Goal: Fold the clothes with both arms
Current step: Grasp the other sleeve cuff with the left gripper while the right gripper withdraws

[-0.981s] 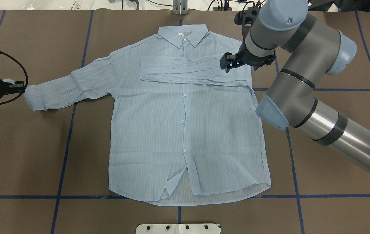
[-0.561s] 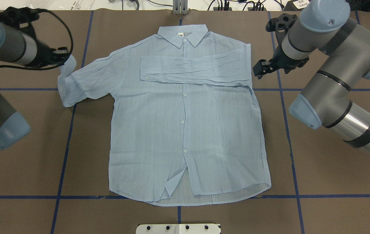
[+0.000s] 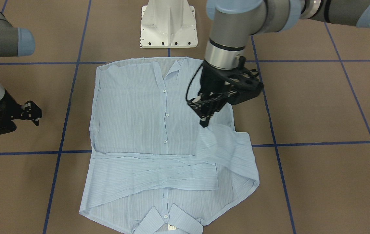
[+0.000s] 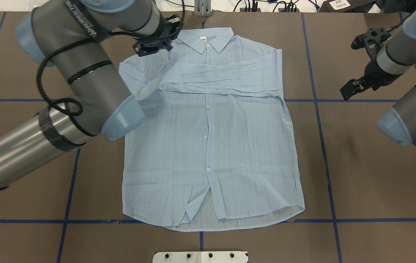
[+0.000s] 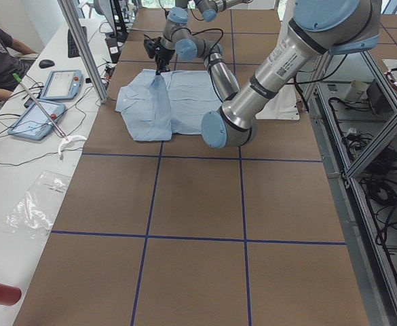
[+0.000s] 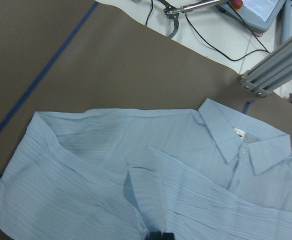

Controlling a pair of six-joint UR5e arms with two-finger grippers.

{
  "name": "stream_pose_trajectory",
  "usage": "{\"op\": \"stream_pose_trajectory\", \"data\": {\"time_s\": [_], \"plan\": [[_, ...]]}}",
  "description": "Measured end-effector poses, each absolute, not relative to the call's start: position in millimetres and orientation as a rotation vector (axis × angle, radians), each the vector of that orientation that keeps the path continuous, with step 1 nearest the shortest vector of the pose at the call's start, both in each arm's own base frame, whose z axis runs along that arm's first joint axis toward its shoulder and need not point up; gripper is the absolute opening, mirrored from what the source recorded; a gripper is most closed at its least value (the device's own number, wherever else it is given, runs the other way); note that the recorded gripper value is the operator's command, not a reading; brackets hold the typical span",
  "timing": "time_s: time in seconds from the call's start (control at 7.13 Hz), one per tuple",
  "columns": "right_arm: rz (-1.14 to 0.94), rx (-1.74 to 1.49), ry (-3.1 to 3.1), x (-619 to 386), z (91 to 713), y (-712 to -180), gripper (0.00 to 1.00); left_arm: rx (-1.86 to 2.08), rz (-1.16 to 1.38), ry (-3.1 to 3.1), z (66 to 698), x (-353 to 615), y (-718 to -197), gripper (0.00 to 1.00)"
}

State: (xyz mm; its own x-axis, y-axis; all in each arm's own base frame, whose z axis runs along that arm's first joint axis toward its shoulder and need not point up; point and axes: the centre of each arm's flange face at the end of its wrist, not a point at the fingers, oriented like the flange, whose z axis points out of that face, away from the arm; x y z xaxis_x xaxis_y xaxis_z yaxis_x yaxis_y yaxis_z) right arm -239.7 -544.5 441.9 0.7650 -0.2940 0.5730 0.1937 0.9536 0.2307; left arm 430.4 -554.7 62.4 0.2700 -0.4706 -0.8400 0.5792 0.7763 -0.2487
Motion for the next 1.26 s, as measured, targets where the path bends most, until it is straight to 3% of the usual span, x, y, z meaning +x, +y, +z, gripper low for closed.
{"op": "stream_pose_trajectory", "data": {"time_s": [0.28,0.98,1.12,1.26], "plan": [[-0.273,0.137,-0.668,-230.1,453.6,-540.6,1.00,0.017,-0.765,1.215,37.7,487.0,-539.6,0.00],[-0.282,0.149,-0.693,-234.2,466.6,-544.7,1.00,-0.003,-0.834,1.258,73.9,582.0,-541.1,0.00],[-0.287,0.163,-0.706,-237.1,477.3,-548.8,1.00,-0.016,-0.828,1.274,73.0,616.5,-531.9,0.96],[-0.292,0.170,-0.720,-239.2,485.3,-551.2,1.00,-0.023,-0.793,1.286,70.9,648.7,-508.6,1.00]]}}
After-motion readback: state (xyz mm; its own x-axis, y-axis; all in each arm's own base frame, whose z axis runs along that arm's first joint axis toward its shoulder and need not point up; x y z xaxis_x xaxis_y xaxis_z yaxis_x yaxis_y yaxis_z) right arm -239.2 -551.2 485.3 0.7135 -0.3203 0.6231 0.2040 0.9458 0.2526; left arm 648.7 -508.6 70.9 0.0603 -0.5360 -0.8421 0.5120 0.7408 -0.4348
